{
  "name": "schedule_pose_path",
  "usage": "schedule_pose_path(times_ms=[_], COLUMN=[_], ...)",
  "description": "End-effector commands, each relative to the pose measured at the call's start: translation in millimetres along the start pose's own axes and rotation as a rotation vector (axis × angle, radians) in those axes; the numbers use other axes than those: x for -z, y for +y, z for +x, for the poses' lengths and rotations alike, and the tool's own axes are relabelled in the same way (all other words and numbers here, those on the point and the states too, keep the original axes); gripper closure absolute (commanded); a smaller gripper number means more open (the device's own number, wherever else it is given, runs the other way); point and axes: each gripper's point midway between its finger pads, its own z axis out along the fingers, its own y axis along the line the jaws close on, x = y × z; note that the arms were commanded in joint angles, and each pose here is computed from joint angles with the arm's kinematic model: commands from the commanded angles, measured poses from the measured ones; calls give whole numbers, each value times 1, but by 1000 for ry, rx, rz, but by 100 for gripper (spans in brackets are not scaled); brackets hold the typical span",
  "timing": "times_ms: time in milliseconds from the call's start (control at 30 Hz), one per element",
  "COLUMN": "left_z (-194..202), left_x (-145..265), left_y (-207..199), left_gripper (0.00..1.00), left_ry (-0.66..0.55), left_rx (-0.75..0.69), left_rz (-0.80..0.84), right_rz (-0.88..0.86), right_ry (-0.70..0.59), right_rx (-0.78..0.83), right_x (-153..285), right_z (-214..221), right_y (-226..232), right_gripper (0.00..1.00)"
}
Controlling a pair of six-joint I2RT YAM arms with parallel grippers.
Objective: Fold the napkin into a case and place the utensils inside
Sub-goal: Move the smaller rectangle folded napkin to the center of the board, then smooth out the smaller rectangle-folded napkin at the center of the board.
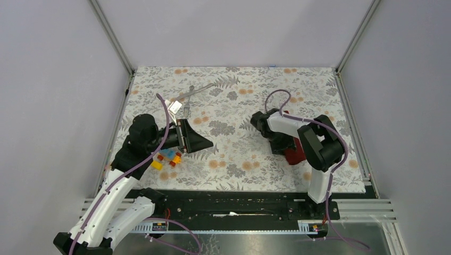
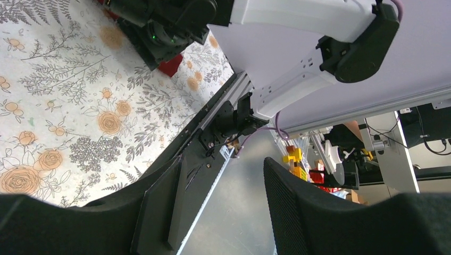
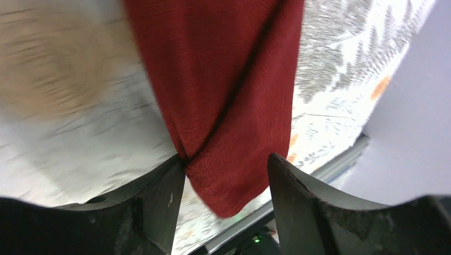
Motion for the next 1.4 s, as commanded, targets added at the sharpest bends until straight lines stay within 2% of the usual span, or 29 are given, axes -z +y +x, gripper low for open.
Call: schedule_pose_path(times_ms=[0, 67, 200, 300, 433, 533, 600, 700, 800, 1033, 1233, 1300, 1367], left_z=[-4, -3, -3, -3, -2, 0, 0, -1, -3, -3, -5, -5, -6], left_x=[1, 1, 1, 4, 5, 4, 3, 2, 2, 3, 5, 7, 8], left_y=[-13, -15, -17, -21, -20, -17, -16, -17, -18, -18, -19, -21, -23], left_gripper=[40, 40, 40, 40, 40, 40, 40, 40, 39, 40, 40, 40, 40], left_ry=[-13, -8, 2, 4, -1, 5, 7, 8, 4, 2, 1, -2, -5], left_rx=[-40, -43, -46, -52, -55, -50, -47, -48, -51, -51, -57, -60, -61], left_rz=[69, 73, 80, 82, 77, 77, 78, 82, 81, 71, 56, 52, 49], right_rz=[217, 254, 295, 274, 89, -147, -234, -202, -112, 99, 128, 116, 125], right_ry=[69, 96, 67, 84, 81, 33, -16, -38, -24, 42, 171, 215, 205], right_rx=[-57, -96, -147, -151, -159, -259, -333, -431, -506, -524, -533, -547, -554], right_x=[-25, -31, -39, -39, -22, 1, 18, 22, 7, -35, -90, -98, -96], right_z=[12, 10, -8, -9, -2, -2, -11, -15, -16, -12, 11, 18, 16], right_y=[-68, -88, -119, -126, -96, -70, -67, -92, -122, -147, -132, -132, -137], right_gripper=[36, 31, 18, 13, 13, 13, 14, 21, 46, 73, 76, 76, 76])
